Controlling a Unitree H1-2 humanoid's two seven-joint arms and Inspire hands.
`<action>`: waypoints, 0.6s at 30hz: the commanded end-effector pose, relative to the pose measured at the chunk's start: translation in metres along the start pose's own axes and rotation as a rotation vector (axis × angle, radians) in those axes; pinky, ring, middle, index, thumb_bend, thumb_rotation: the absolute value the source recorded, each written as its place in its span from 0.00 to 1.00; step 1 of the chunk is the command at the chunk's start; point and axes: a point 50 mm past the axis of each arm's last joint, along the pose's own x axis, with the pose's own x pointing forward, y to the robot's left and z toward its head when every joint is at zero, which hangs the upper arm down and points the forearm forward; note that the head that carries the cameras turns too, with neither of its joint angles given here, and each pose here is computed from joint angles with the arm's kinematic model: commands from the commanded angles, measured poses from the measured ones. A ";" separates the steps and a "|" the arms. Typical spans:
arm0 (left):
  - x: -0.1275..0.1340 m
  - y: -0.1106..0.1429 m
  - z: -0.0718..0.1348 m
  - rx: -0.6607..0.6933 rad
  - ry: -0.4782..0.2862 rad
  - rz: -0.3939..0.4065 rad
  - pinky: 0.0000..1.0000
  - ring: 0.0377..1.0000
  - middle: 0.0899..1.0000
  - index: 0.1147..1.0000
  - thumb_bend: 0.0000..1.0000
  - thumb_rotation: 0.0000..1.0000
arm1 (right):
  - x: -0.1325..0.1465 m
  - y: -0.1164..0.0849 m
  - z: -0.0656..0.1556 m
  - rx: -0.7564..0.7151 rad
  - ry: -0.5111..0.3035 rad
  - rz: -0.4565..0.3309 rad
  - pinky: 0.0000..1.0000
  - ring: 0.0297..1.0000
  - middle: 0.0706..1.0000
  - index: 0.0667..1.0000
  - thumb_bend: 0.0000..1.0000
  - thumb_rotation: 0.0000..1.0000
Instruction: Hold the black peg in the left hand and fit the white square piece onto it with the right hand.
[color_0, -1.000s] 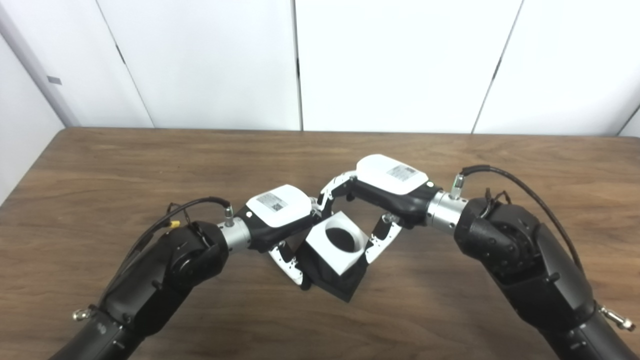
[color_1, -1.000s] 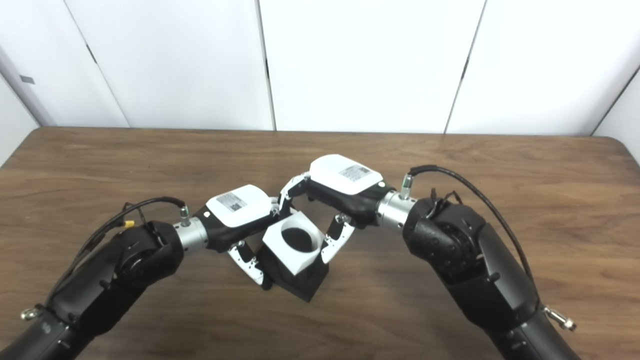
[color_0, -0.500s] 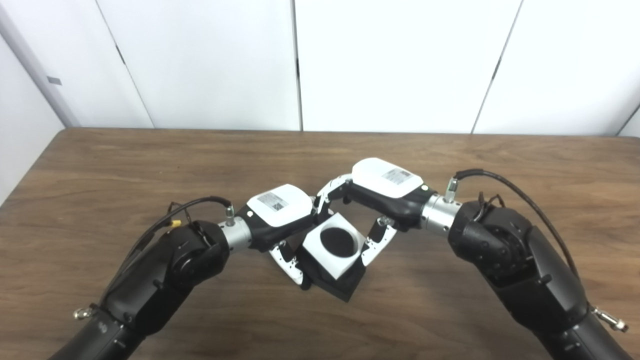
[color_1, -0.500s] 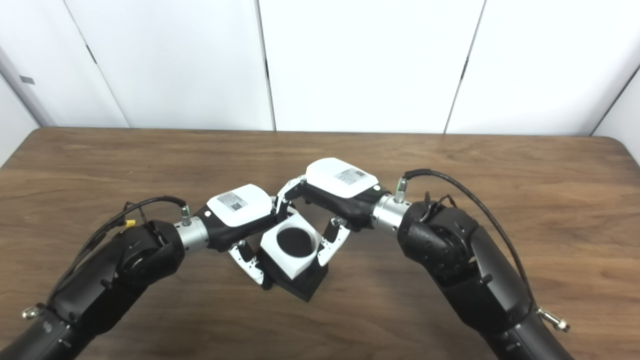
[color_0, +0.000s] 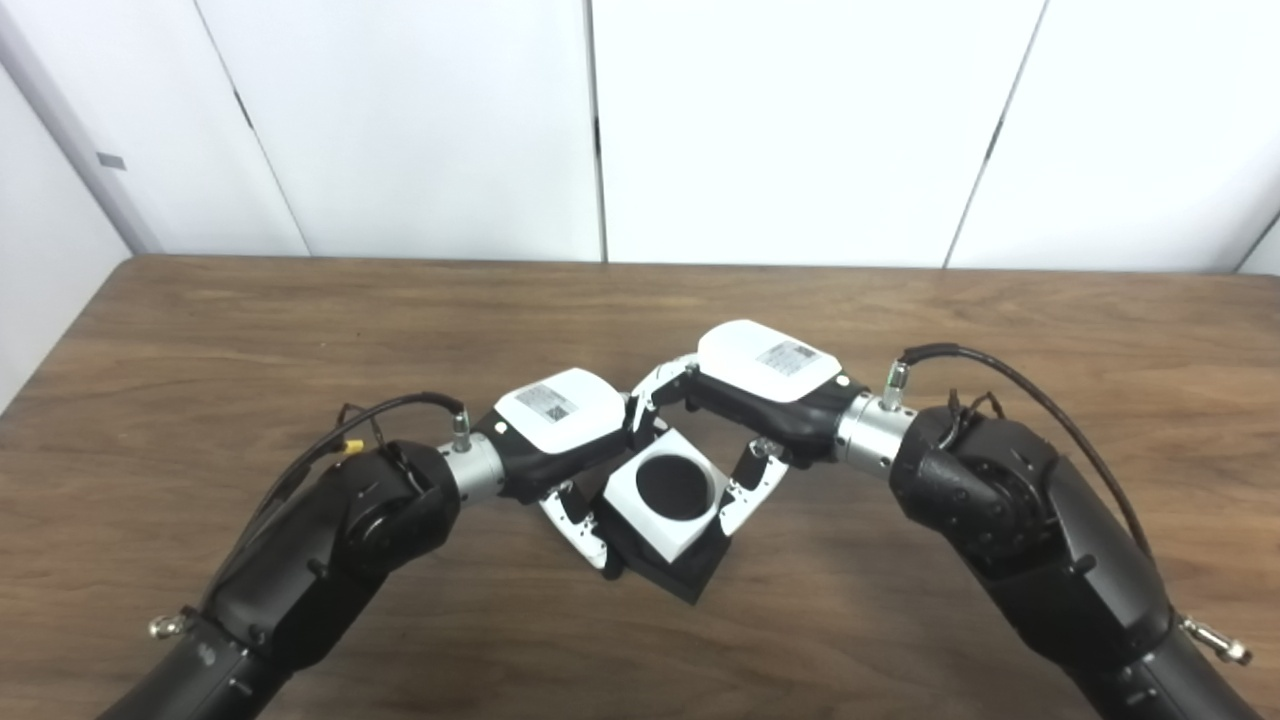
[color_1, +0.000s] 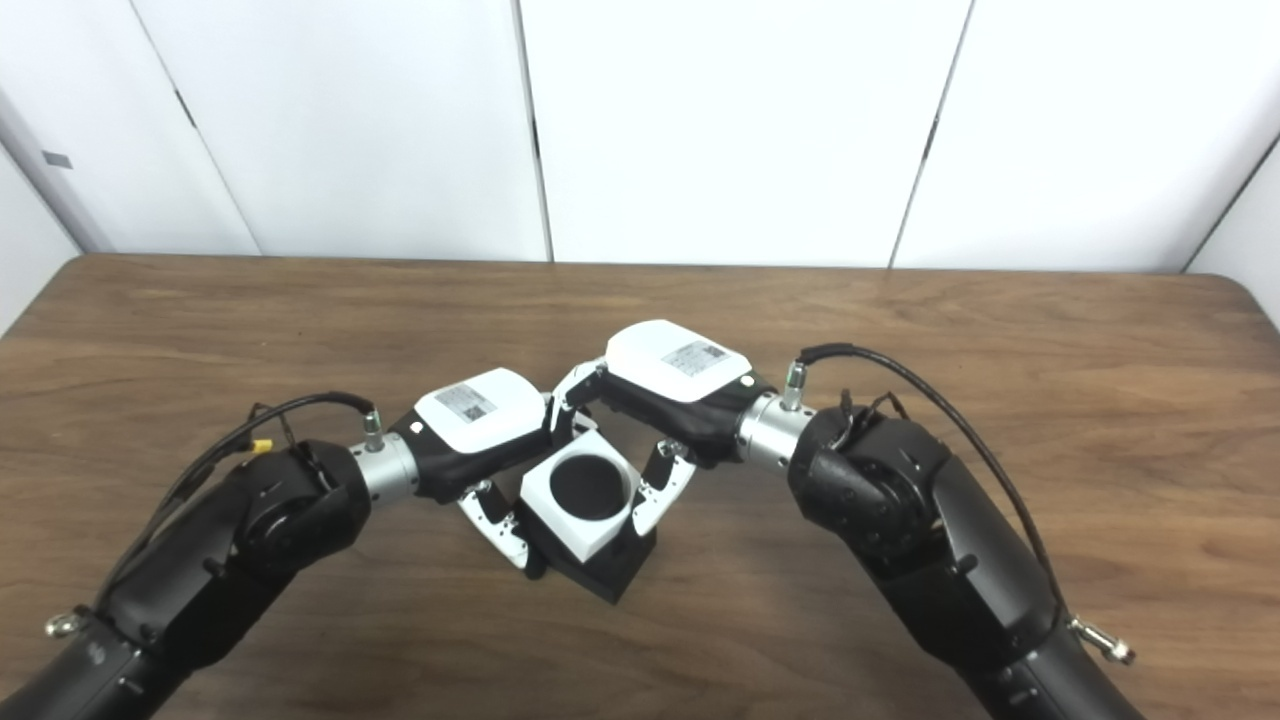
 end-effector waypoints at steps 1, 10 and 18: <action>0.003 -0.014 0.003 0.032 0.022 -0.090 0.75 0.89 0.83 0.42 0.52 0.07 | 0.002 -0.002 0.006 -0.022 -0.016 0.026 0.60 0.75 0.76 0.51 0.76 0.29; 0.003 -0.015 0.001 0.022 0.026 -0.093 0.75 0.89 0.84 0.42 0.52 0.07 | -0.005 -0.009 -0.001 -0.030 0.057 0.063 0.62 0.79 0.82 0.76 1.00 0.41; 0.002 -0.014 0.000 0.018 0.031 -0.089 0.74 0.88 0.83 0.42 0.52 0.07 | -0.018 -0.020 -0.013 -0.029 0.089 0.027 0.61 0.78 0.82 0.80 1.00 0.36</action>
